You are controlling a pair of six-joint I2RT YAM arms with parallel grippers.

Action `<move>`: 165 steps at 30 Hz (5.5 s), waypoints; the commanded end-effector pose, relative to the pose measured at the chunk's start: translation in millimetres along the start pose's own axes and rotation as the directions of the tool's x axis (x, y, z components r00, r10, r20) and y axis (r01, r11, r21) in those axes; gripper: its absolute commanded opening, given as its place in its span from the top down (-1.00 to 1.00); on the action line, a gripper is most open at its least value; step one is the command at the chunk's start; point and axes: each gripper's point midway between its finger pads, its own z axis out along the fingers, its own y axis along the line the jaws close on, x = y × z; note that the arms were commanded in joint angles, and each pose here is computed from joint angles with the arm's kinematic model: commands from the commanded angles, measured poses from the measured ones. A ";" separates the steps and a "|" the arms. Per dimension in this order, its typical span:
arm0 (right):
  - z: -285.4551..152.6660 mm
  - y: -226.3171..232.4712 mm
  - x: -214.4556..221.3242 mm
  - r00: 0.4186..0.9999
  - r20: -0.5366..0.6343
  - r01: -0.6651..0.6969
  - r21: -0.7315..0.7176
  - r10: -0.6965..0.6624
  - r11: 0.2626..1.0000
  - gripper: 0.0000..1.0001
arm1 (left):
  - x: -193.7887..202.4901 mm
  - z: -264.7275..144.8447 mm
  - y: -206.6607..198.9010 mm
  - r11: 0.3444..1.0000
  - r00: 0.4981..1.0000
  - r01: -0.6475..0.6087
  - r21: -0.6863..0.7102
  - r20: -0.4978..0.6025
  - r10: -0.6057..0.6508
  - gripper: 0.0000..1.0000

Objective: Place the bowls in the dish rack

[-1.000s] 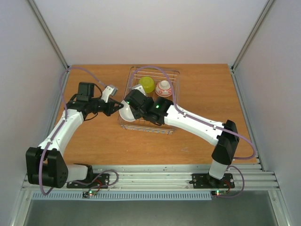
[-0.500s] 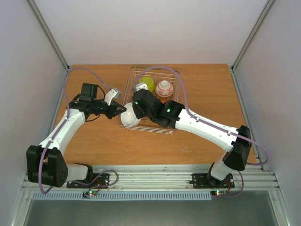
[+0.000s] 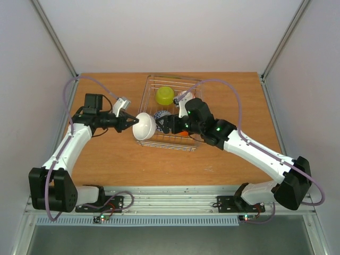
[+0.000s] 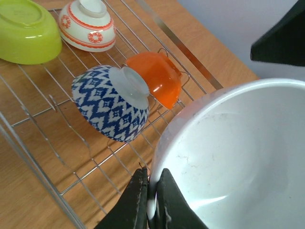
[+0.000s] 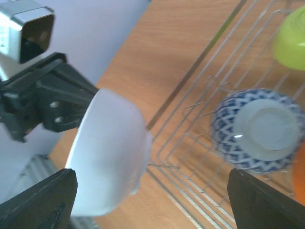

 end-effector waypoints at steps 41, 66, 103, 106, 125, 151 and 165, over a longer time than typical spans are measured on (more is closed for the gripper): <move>26.2 48.5 57.6 0.971 -0.219 -0.169 -0.338 0.097 0.926 -0.98 | -19.1 -17.0 -14.0 0.997 0.994 -0.052 0.060 0.099 0.045 0.99; 36.2 62.9 14.4 0.992 -0.106 -0.108 -0.360 0.075 0.927 0.56 | -15.5 -14.3 -21.7 0.990 0.996 -0.034 0.140 0.084 0.022 0.99; 122.6 -170.3 -39.9 0.822 -0.497 0.555 0.591 -0.277 0.585 0.97 | -22.2 -21.3 26.3 0.983 0.992 -0.009 -0.184 0.126 0.032 -0.43; 132.7 -176.6 -36.6 0.802 -0.529 0.580 0.577 -0.277 0.575 0.97 | -22.4 -21.8 26.3 0.982 0.991 -0.010 -0.188 0.126 0.035 -0.43; 180.4 -194.4 -28.7 0.776 -0.581 0.581 0.504 -0.246 0.639 0.97 | -22.1 -22.9 28.5 0.978 0.991 -0.016 -0.208 0.123 0.042 -0.44; 130.6 -242.7 -21.6 0.718 -0.686 0.655 0.607 -0.119 0.450 0.97 | -22.6 -22.9 27.5 0.979 0.991 -0.020 -0.203 0.127 0.047 -0.44; 131.6 -252.1 -3.9 0.674 -0.734 0.682 0.573 -0.085 0.455 0.11 | -23.4 -23.6 28.2 0.977 0.990 -0.022 -0.210 0.128 0.049 -0.44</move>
